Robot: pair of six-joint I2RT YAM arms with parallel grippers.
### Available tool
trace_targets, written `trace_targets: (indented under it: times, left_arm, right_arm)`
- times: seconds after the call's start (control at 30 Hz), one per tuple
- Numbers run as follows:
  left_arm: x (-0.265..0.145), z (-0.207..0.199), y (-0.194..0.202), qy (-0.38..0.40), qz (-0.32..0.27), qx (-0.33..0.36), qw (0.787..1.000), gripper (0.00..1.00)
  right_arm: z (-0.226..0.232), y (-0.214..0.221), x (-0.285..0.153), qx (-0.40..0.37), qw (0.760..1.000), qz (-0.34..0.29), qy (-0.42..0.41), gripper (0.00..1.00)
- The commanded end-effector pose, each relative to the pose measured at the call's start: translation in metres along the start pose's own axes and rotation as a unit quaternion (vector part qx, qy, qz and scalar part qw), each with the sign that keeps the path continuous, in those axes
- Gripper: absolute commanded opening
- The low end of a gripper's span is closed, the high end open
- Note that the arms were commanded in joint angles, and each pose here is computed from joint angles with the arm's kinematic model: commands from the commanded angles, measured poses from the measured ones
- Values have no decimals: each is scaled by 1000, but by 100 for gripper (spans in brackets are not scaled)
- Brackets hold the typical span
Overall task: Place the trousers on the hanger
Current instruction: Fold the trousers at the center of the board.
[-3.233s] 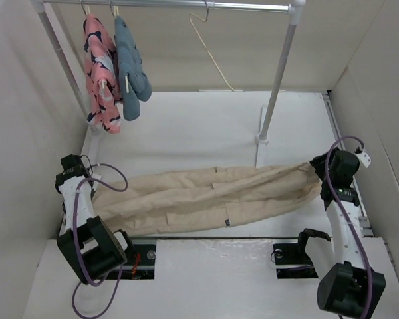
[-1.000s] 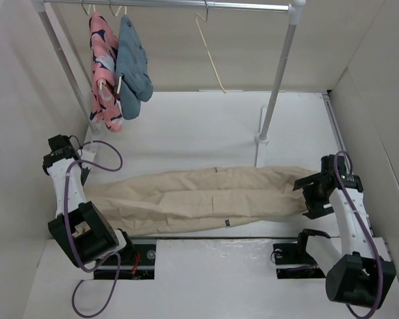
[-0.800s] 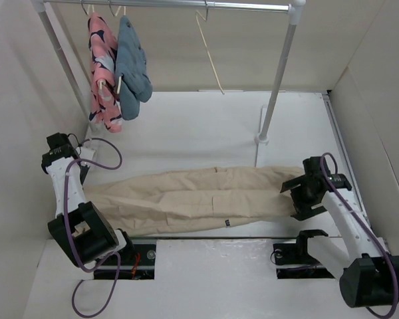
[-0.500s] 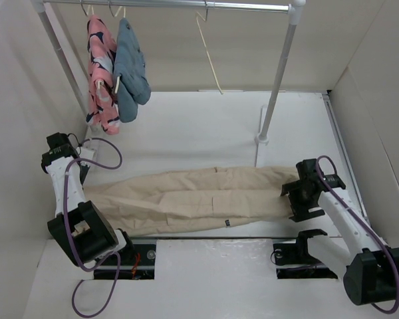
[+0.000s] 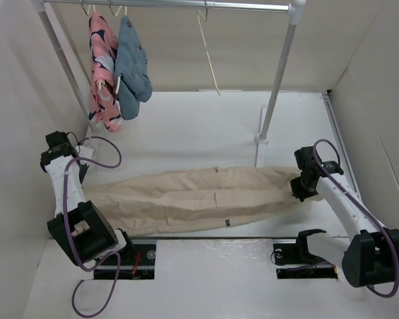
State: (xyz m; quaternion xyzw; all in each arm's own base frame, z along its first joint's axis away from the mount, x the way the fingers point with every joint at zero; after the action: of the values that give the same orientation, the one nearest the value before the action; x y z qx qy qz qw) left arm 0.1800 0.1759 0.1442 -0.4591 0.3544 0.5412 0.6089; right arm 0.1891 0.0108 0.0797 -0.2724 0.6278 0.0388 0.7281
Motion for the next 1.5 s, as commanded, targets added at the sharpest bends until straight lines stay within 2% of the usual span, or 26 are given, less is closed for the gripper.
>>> trace_targets:
  times: [0.0,0.03,0.07,0.17,0.2,0.3,0.4,0.5,0.6,0.63,0.77,0.9,1.0,1.17,1.27,1.4,1.47]
  left_arm:
    - [-9,7,-10,-3,-12,-2,1000,0]
    - [-12,9,-15,-1,-23,-4,1000,0]
    - [-19,16,-24,-11,-41,-8,999,0]
    - [-30,22,-47,-8,-81,-26,996,0]
    - [-42,33,-64,-19,-111,-36,993,0]
    - [-76,46,-95,-19,-179,-58,982,0]
    - [-101,53,-114,-19,-234,-68,970,0]
    - [-125,56,-115,-32,-272,-56,960,0]
    - [-107,47,-90,-38,-231,-39,971,0]
    - [-98,46,-81,-41,-209,-34,977,0]
    - [-37,26,-18,-36,-62,-9,997,0]
    - [-16,16,28,-37,32,7,999,0]
    - [-7,12,50,-44,71,10,996,0]
    - [0,0,72,-30,109,36,993,0]
    - [1,1,78,-36,119,43,991,0]
    - [-19,21,57,-68,80,34,994,0]
    - [-28,29,51,-81,71,34,994,0]
  right_arm:
    - [37,-54,-29,-34,991,-111,-67,0]
    - [59,-71,-45,-39,984,-139,-103,0]
    - [67,-78,-45,-84,980,-152,-99,0]
    - [108,-107,-69,-124,963,-197,-135,0]
    - [118,-111,-64,-160,959,-200,-125,0]
    - [156,-126,-84,-193,942,-217,-166,0]
    - [179,-135,-107,-189,929,-227,-224,0]
    - [177,-140,-115,-174,923,-235,-249,0]
    - [155,-148,-109,-138,929,-241,-245,0]
    - [143,-138,-91,-137,937,-223,-232,0]
    - [116,-128,-66,-130,945,-207,-219,0]
    - [91,-120,-42,-123,960,-177,-181,0]
    - [80,-111,-27,-118,967,-146,-171,0]
    - [57,-96,-6,-94,980,-96,-149,0]
    - [49,-97,-1,-87,982,-91,-138,0]
    - [56,-114,-19,-93,978,-114,-146,0]
    - [63,-128,-41,-101,971,-141,-166,0]
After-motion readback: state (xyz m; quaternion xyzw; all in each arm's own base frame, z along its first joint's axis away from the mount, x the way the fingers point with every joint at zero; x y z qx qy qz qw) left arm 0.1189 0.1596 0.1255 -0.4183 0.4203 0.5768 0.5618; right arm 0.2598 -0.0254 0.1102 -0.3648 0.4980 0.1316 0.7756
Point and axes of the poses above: each gripper's point midway between its finger pads, its own x axis out along the fingers, its own z axis along the line the jaws close on, y = z × x, the point moved 1 cm from there along -x, back along the fingers, and after that the axes turned 13 degrees about -x, right-handed, at the moved point
